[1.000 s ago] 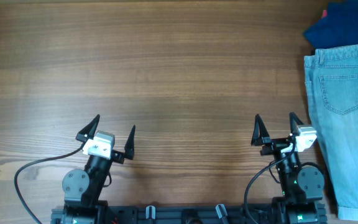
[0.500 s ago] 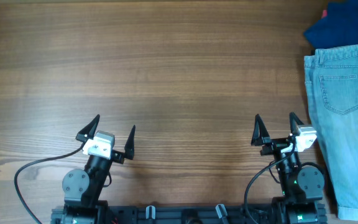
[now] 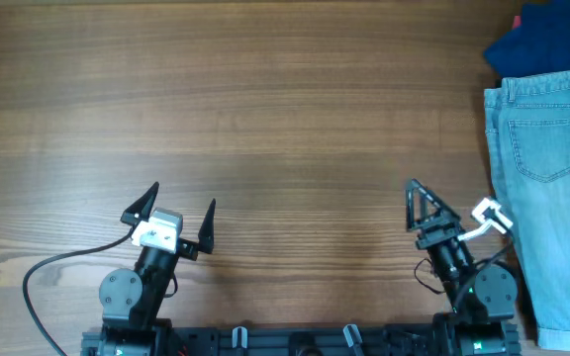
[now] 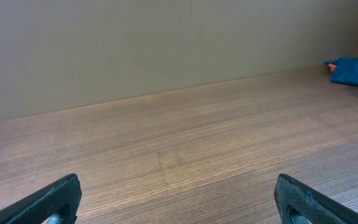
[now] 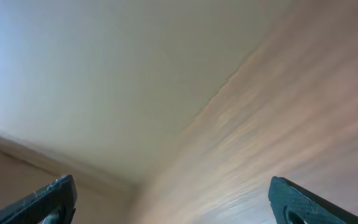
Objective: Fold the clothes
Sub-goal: 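Reach the right gripper to the denim shorts' waistband and grasp it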
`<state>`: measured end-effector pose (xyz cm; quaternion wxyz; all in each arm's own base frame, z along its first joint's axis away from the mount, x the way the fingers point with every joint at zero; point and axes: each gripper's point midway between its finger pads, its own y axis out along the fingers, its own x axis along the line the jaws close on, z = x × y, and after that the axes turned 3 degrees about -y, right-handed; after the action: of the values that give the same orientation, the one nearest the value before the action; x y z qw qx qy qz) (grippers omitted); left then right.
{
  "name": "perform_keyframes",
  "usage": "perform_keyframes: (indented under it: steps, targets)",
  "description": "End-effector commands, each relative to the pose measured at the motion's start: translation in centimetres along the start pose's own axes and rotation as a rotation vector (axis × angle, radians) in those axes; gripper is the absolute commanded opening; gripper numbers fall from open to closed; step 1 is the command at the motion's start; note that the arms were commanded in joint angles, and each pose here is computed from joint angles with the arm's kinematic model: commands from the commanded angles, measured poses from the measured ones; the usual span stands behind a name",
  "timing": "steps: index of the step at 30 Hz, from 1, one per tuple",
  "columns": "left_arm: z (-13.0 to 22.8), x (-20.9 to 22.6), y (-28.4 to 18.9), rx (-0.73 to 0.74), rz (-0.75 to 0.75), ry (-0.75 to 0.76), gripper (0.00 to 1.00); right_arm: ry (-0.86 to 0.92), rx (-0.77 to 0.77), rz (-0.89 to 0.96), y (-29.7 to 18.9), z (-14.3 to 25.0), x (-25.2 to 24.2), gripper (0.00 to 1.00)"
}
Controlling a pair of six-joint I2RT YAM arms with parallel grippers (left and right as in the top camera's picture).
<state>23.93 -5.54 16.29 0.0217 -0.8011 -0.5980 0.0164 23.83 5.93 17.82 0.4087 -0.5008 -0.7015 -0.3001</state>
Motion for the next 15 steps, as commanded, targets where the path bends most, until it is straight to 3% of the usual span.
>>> perform_keyframes:
  steps: [1,3,5,8,12,15]
  targets:
    - [0.1,-0.1,0.0,-0.001,0.010,0.019,1.00,0.177,0.071,-0.083,-0.1,1.0,1.8,1.00]
    - [0.1,-0.1,0.0,-0.001,0.010,0.019,1.00,-0.019,0.092,-0.214,-0.6,1.1,4.6,1.00]
    - [0.1,-0.1,0.0,-0.001,0.010,0.019,1.00,-0.154,0.003,-0.333,-1.4,-0.7,8.0,0.99]
    - [0.1,-0.1,0.0,-0.001,0.010,0.019,1.00,-0.343,-0.128,-0.342,-2.3,-3.8,11.5,1.00]
    - [0.1,-0.1,0.0,-0.001,0.010,0.019,1.00,-0.507,-0.069,-0.183,0.3,-5.6,12.5,0.99]
    - [0.1,-0.1,0.0,-0.001,0.010,0.019,1.00,-0.557,0.033,0.002,5.3,-8.1,12.6,0.99]
